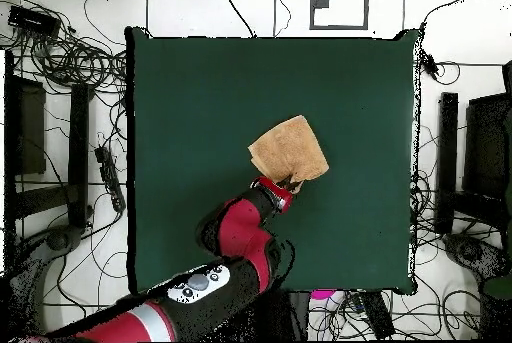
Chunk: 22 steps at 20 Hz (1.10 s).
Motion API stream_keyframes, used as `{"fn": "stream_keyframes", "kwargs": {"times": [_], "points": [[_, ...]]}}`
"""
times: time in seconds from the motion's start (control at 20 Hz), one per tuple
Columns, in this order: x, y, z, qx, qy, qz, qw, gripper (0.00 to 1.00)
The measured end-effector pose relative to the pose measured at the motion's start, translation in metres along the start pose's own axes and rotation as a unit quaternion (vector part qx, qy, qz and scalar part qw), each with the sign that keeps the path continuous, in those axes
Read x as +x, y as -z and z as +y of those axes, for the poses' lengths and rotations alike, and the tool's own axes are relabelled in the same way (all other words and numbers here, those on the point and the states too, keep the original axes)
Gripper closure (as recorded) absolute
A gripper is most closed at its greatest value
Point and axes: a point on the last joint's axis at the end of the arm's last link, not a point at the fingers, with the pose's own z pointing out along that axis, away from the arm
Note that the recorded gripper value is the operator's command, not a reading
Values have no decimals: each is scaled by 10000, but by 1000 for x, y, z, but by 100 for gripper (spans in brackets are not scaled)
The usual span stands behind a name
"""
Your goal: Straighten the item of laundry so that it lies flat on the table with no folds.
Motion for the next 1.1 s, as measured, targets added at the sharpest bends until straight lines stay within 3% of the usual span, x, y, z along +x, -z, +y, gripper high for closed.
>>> {"fn": "stream_keyframes", "kwargs": {"times": [0.15, 0.25, 0.55, 0.75, 0.8, 1.1], "points": [[-4, -1, -11, 0, -263, 150, 9995, 100], [-14, -2, -31, 69, -615, 279, 9977, 100], [-39, 10, -70, 244, -1180, 310, 9922, 100], [-53, 29, -77, 292, -1311, 220, 9907, 100], [-62, 46, -77, 286, -1349, 162, 9903, 100], [-78, 89, -74, 324, -1286, 70, 9911, 100]]}}
